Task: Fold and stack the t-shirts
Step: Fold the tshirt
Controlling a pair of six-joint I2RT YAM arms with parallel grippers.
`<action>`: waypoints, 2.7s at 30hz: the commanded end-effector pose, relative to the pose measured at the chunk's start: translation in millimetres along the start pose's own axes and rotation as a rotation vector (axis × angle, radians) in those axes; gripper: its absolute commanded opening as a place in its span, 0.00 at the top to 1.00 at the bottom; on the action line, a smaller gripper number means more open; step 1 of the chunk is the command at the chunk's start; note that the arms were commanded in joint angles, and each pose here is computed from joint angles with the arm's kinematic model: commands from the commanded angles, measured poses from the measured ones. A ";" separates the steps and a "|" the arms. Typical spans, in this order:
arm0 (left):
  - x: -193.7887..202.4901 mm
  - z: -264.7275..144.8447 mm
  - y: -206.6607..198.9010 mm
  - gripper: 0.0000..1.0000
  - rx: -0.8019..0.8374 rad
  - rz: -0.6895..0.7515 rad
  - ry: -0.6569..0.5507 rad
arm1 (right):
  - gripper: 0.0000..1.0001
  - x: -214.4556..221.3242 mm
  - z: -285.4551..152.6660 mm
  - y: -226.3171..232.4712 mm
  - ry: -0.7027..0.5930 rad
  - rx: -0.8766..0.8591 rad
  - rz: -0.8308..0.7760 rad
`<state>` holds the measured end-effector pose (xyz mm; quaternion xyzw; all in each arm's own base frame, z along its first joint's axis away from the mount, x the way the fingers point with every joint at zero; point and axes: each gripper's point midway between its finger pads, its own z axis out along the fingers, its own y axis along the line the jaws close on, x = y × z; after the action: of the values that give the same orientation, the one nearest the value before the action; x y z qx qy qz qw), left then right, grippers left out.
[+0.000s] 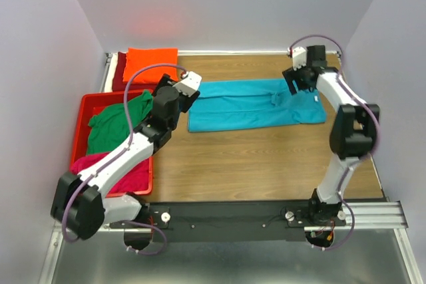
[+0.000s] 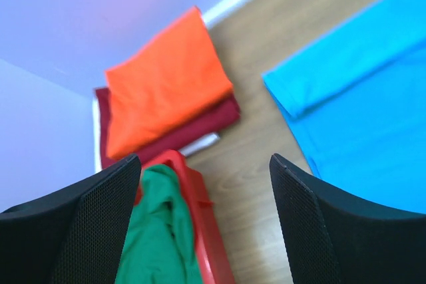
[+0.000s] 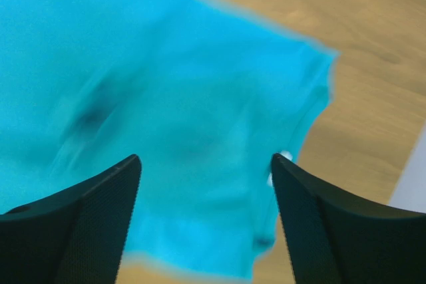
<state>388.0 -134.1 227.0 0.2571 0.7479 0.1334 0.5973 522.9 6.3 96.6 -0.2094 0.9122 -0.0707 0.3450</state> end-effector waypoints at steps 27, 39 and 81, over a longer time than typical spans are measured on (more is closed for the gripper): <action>17.4 -11.5 -120.4 0.54 0.530 -0.165 0.019 | 0.43 148.8 -64.0 -39.5 0.140 -0.161 0.390; 105.0 14.6 -177.5 0.68 0.643 -0.104 0.382 | 0.45 181.6 -37.7 -46.9 0.191 -0.193 0.449; -20.4 -54.4 22.3 0.12 -0.062 -0.256 -0.206 | 0.00 39.7 -82.2 90.6 -0.167 -0.470 -0.226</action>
<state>342.0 -162.1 251.8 0.2349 0.7179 -0.0208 0.6550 421.2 -14.9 95.1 -0.2353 0.9101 0.0915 0.3287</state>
